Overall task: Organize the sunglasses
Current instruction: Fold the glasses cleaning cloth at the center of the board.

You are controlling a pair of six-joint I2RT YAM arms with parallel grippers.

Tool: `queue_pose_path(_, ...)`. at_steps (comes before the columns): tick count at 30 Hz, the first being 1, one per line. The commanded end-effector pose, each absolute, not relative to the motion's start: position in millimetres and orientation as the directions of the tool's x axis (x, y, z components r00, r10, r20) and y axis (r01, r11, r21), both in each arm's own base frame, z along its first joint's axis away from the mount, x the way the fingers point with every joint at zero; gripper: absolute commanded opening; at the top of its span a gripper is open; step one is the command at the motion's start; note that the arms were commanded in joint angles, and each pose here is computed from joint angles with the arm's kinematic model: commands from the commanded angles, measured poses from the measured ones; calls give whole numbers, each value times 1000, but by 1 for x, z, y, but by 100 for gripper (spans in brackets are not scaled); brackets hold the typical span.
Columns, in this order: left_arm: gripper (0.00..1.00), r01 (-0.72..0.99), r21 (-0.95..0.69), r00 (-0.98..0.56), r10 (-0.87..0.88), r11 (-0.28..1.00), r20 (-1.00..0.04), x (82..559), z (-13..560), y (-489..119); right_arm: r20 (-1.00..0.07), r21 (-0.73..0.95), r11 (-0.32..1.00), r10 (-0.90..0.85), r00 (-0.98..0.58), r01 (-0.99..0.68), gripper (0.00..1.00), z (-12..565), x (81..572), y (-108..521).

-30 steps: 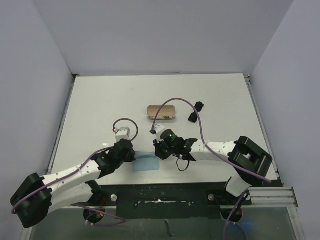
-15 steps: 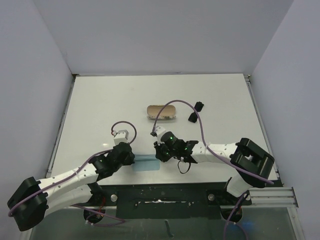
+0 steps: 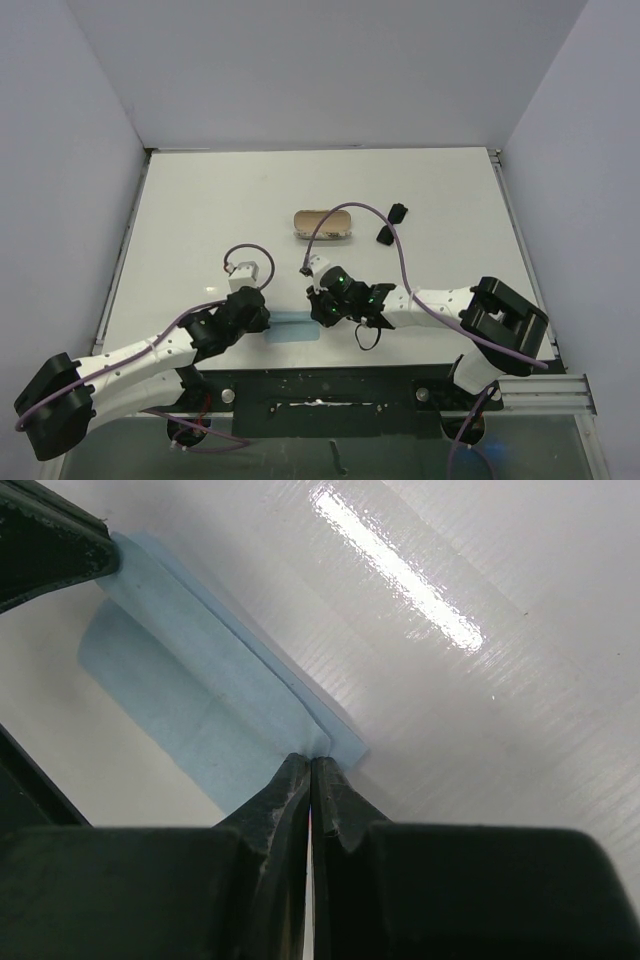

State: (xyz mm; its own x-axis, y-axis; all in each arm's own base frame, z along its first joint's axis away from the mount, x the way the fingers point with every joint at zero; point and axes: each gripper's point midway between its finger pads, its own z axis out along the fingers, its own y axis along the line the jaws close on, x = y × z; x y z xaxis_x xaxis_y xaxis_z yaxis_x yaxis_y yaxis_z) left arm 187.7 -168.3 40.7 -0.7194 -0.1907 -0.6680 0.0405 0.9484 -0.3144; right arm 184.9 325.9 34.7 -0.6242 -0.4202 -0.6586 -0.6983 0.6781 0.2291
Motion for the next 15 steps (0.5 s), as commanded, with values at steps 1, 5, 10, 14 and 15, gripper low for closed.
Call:
queue_pose_path(1,0,31,-334,-706,-216,942,-675,189,45,-172,-709,232,679,-372,-599,-696,0,54,190,332)
queue_pose_path(5,0,29,-334,-706,-217,942,-674,187,44,-172,-705,231,681,-375,-602,-695,0,51,189,331)
queue_pose_path(10,0,29,-334,-709,-216,942,-671,185,41,-172,-706,229,679,-378,-599,-698,1,50,189,331)
queue_pose_path(14,0,30,-334,-707,-216,942,-674,185,43,-173,-707,231,674,-379,-597,-702,4,51,187,333)
queue_pose_path(15,0,33,-334,-706,-215,942,-675,185,43,-173,-708,231,674,-377,-596,-701,5,51,187,333)
